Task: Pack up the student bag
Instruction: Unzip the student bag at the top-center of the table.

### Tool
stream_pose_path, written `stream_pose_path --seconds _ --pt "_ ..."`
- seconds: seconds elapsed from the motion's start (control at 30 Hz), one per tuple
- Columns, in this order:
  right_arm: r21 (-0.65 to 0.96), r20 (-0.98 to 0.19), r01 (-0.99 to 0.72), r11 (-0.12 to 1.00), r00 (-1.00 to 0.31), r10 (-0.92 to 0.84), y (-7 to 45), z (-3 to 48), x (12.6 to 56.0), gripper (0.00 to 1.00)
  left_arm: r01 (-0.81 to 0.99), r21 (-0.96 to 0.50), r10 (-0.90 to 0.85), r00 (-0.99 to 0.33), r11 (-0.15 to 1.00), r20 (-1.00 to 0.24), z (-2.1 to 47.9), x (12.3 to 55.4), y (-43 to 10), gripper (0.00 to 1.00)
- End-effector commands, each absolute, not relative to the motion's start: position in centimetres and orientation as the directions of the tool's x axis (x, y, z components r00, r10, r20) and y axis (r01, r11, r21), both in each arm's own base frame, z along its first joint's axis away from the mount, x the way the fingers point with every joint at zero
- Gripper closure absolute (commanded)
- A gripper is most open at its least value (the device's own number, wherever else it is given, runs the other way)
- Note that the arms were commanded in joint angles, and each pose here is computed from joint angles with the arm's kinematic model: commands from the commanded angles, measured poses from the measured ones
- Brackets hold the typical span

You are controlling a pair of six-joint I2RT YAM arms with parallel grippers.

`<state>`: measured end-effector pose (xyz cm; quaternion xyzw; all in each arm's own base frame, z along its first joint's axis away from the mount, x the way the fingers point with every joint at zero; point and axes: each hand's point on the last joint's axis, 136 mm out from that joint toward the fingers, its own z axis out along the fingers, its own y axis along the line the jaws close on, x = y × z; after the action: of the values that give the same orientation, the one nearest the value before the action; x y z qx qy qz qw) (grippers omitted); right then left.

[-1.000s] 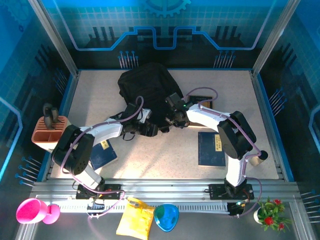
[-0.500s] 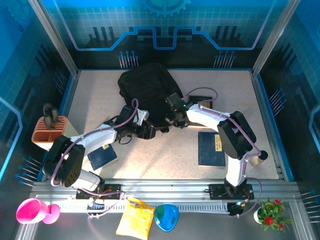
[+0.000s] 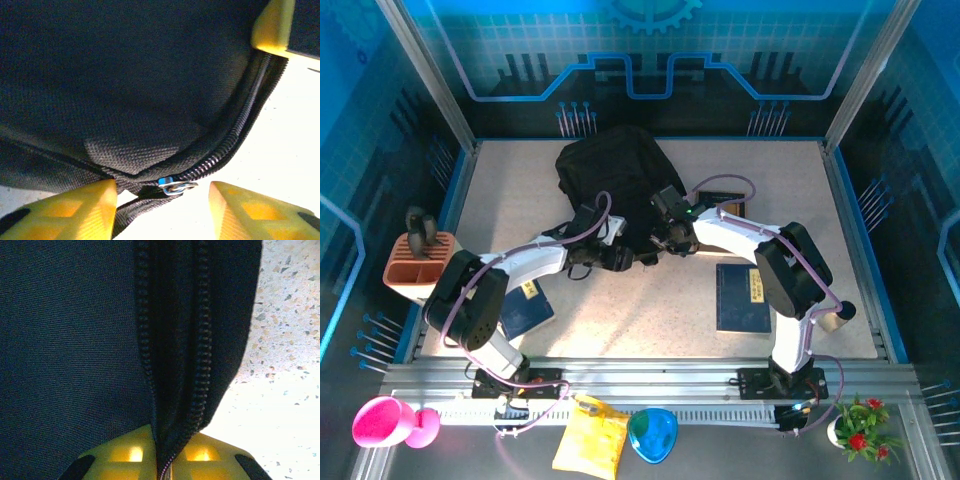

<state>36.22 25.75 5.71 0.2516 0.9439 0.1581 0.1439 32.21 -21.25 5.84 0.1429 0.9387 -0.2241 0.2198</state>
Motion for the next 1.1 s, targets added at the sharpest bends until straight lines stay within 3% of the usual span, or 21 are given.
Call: stream_pose_path --seconds 0.0,0.47,1.07 --pt "0.361 -0.19 0.435 0.825 -0.832 0.522 25.2 5.1 36.4 0.88 0.347 -0.282 0.186 -0.862 0.895 -0.471 5.4 32.9 -20.3 0.59" --pt "0.345 -0.205 0.442 0.828 -0.825 0.526 24.7 5.0 36.5 0.88 0.362 -0.209 0.231 -0.852 0.909 -0.469 5.9 32.1 -18.9 0.93" --pt "0.308 -0.25 0.458 0.834 -0.807 0.535 23.2 4.9 37.6 0.91 0.316 -0.165 0.219 -0.875 0.935 -0.431 5.7 30.5 -17.0 1.0"
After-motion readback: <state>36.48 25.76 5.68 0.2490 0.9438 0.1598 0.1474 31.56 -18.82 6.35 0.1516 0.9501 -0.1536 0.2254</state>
